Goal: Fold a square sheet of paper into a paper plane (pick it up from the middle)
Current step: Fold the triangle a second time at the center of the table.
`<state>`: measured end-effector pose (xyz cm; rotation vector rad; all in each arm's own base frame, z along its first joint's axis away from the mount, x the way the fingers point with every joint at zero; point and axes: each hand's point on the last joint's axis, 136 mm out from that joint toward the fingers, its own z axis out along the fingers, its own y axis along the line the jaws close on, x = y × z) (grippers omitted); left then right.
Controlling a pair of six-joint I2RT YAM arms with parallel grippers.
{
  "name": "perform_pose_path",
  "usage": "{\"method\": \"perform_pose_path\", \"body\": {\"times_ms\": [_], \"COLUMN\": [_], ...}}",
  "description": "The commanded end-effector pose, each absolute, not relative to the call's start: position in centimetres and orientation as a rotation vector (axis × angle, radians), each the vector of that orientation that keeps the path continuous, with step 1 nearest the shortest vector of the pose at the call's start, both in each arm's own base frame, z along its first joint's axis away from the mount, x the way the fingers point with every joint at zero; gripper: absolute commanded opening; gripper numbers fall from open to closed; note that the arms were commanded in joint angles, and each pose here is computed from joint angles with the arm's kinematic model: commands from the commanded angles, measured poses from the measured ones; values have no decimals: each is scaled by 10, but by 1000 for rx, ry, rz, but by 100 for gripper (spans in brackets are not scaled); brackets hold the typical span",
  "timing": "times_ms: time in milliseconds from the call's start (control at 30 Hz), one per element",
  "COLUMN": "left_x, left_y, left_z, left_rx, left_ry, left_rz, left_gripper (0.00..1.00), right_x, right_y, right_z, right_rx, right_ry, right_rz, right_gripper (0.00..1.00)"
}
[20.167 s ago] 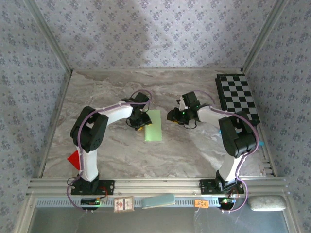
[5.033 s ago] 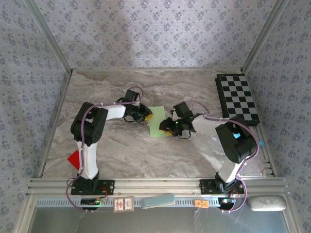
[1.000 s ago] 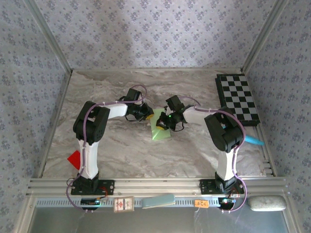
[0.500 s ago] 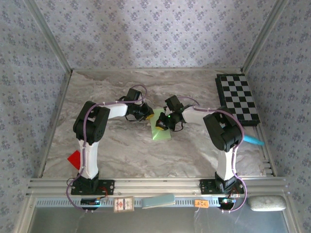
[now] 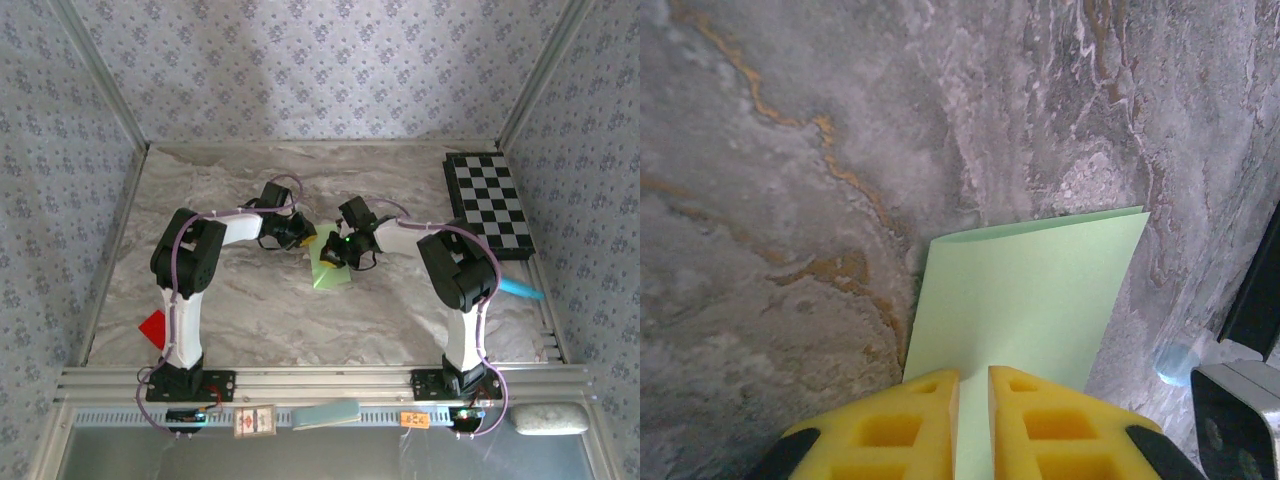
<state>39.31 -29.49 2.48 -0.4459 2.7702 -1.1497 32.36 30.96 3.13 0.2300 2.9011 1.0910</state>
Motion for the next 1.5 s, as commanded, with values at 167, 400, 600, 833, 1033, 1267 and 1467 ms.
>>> {"method": "perform_pose_path", "body": {"times_ms": [167, 400, 600, 833, 1033, 1267, 1467], "left_x": [357, 357, 356, 356, 356, 356, 359], "left_y": [-304, -305, -305, -305, -305, -305, -306], "left_z": [-18, -18, -18, -19, -19, -17, -10], "left_rx": [-465, -462, -462, -462, -464, -464, -452], "left_ry": [2933, 2934, 2936, 2936, 2936, 2931, 2921], "left_rz": [-1088, -1088, -1087, -1087, -1088, -1090, -1093], "left_gripper": [16, 16, 16, 16, 16, 16, 16], "right_x": [325, 323, 321, 319, 318, 316, 314], "right_y": [310, 309, 310, 308, 308, 306, 303], "right_z": [25, 22, 20, 17, 14, 9, 6], "right_rx": [238, 233, 228, 229, 231, 242, 248], "right_ry": [2922, 2937, 2952, 2965, 2974, 2993, 3005], "right_rz": [1059, 1049, 1047, 1027, 1020, 999, 978], "right_gripper": [0, 0, 0, 1, 1, 5, 8]}}
